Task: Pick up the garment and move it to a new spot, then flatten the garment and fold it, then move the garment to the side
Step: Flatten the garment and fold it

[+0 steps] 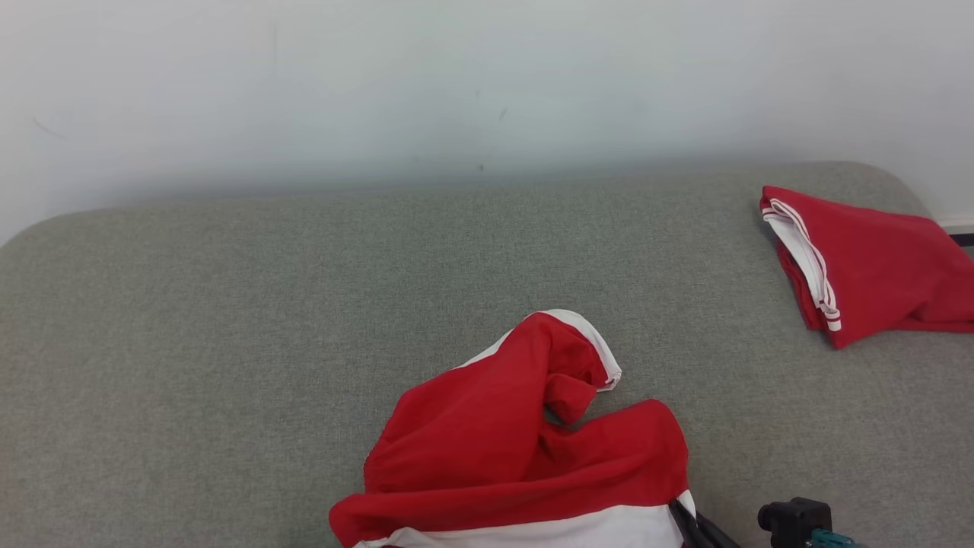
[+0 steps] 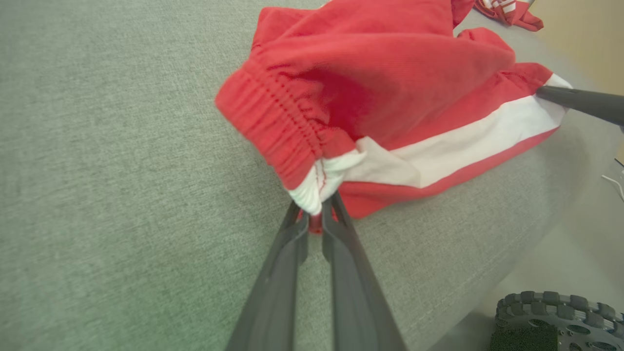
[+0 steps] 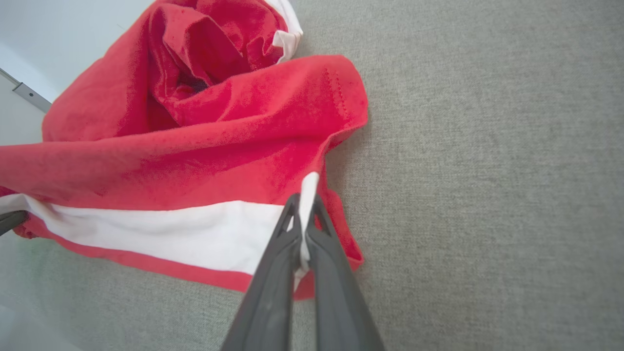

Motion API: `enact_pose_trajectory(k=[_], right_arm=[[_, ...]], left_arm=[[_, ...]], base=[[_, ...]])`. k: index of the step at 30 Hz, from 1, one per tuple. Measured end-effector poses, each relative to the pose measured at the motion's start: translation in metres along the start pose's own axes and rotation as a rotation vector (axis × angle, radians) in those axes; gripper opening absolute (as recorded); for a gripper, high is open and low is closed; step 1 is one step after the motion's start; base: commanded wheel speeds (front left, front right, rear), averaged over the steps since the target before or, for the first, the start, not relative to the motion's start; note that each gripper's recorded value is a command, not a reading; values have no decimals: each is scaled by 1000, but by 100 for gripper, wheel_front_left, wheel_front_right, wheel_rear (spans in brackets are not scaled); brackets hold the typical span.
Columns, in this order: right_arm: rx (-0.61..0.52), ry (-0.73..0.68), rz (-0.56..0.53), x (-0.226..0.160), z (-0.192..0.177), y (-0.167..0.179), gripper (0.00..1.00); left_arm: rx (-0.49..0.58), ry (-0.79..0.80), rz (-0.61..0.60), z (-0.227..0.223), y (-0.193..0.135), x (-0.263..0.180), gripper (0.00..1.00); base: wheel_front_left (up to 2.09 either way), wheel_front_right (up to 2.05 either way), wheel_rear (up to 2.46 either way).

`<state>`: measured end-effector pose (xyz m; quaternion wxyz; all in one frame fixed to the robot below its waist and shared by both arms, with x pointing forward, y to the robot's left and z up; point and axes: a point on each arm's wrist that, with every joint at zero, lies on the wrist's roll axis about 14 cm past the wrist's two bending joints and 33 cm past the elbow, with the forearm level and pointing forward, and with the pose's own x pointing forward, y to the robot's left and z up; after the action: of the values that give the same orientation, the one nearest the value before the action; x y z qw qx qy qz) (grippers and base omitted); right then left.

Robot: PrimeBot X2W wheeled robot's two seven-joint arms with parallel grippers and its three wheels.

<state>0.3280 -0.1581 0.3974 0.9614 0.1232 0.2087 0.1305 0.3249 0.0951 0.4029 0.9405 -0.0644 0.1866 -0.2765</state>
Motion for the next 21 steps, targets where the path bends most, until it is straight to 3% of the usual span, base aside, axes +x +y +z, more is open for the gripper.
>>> enact_pose_trajectory(k=[9, 15, 21], right_arm=[[-5, -185, 69, -4, 52, 14, 0], [-38, -309, 134, 8, 119, 27, 0], [-103, -471, 204, 39, 226, 43, 0]], left_arm=[[38, -122, -27, 36, -6, -10, 0], [158, -265, -75, 118, -3, 5, 0], [257, -406, -90, 236, 11, 39, 0]], base=[[0, 0, 0], [0, 0, 0], [0, 0, 0]])
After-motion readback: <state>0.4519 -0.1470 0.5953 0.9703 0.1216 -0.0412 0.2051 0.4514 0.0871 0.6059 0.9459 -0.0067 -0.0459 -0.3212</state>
